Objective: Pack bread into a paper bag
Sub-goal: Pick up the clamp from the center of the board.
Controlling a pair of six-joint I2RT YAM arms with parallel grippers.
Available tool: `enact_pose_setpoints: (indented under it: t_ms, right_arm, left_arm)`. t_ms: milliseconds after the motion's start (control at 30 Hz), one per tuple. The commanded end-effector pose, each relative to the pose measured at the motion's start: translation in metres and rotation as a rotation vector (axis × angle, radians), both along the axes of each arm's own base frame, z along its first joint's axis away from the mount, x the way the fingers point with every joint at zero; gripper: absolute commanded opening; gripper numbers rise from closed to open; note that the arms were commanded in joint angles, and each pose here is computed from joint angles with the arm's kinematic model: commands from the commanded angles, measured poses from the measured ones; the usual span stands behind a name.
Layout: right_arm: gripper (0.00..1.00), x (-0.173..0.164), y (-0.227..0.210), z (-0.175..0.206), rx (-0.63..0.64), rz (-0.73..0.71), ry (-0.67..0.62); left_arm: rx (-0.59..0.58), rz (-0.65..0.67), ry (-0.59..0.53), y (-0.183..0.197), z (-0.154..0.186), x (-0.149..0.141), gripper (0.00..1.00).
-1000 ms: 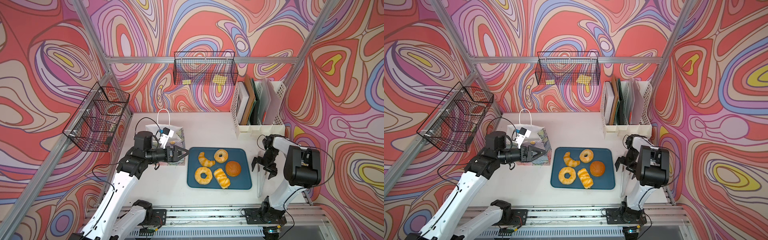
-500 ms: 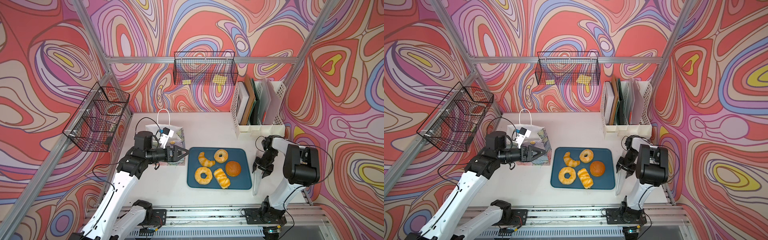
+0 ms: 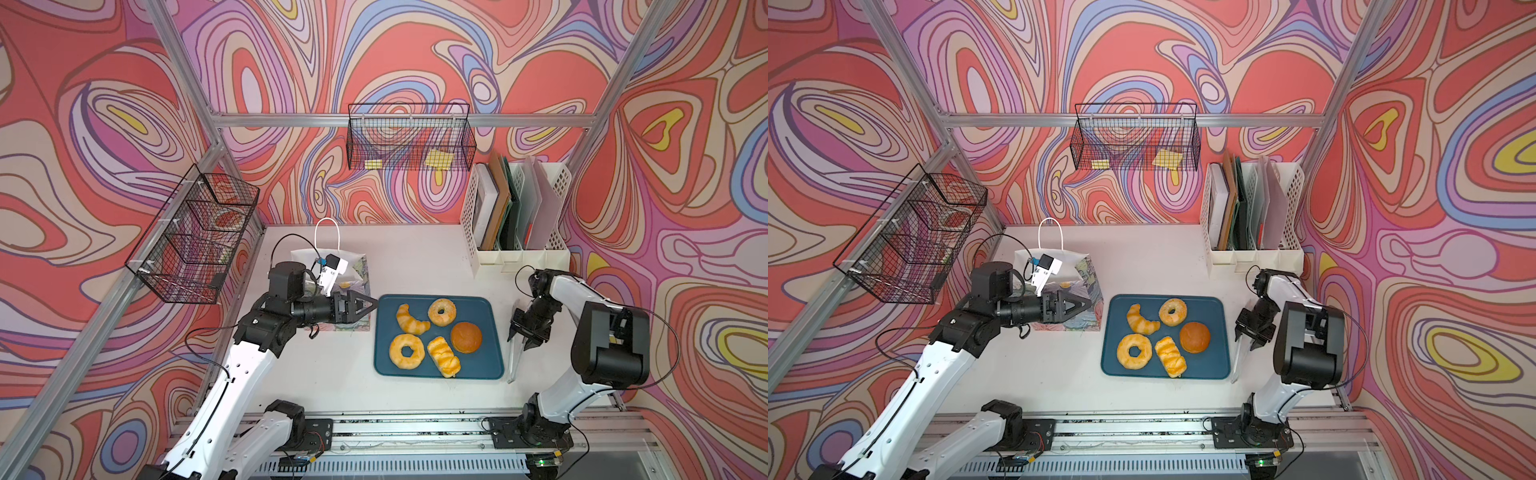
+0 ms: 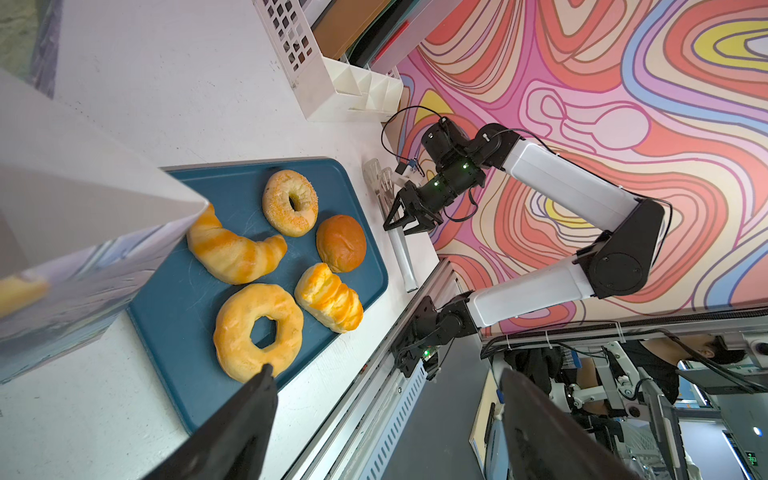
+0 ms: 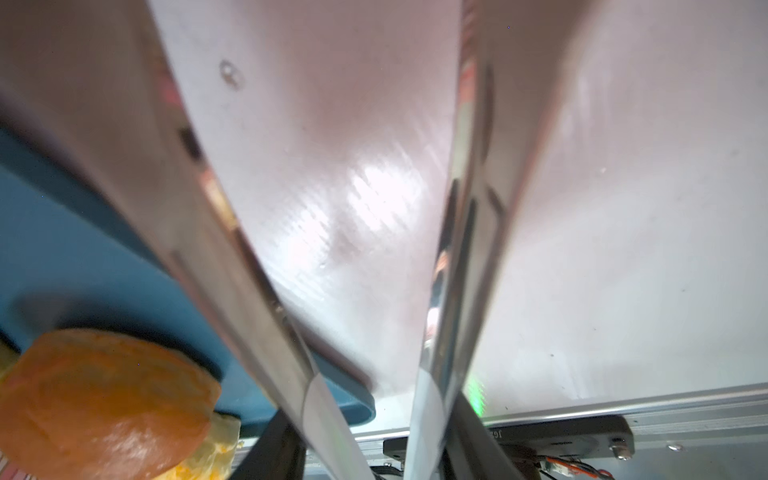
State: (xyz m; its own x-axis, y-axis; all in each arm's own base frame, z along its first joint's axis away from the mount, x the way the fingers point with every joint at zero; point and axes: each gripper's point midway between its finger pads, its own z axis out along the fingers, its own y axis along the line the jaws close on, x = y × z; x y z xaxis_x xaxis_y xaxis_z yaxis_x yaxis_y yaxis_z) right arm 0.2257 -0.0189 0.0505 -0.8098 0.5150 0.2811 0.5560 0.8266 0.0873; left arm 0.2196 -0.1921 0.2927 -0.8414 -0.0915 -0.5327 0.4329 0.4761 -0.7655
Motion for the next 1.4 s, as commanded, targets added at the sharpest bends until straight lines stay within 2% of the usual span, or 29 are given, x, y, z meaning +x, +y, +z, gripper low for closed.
enact_pose_setpoints:
  t_ms: [0,133,367,700,900,1067,1233,1367]
  right_arm:
    - [0.43,-0.008,0.012,0.015,0.046,-0.029,-0.028]
    - [0.41,-0.005,0.013,0.03,0.038,-0.036,-0.084]
    - [0.43,-0.002,0.021,0.054,0.073,-0.063,-0.155]
    - [0.43,0.003,0.028,0.109,0.096,-0.087,-0.31]
    - [0.43,0.001,0.042,0.129,0.164,-0.117,-0.386]
    - [0.42,-0.002,0.039,0.147,0.13,-0.106,-0.44]
    - [0.42,-0.002,0.053,0.16,0.218,-0.122,-0.467]
    - [0.42,-0.009,0.058,0.171,0.24,-0.114,-0.482]
  left_arm:
    - [0.004,-0.005,-0.028,-0.001,0.006,0.0,0.89]
    - [0.006,-0.001,-0.02,-0.001,0.004,0.003,0.89]
    - [0.004,0.004,-0.017,-0.001,0.004,0.005,0.89]
    - [0.001,0.031,-0.012,-0.001,0.004,0.013,0.89]
    - [0.007,0.042,-0.017,0.0,0.005,0.015,0.89]
    - [0.011,0.06,-0.02,0.002,0.006,0.017,0.89]
    - [0.012,0.066,-0.022,0.003,0.006,0.016,0.89]
    - [0.024,0.078,-0.019,0.004,0.003,0.017,0.89]
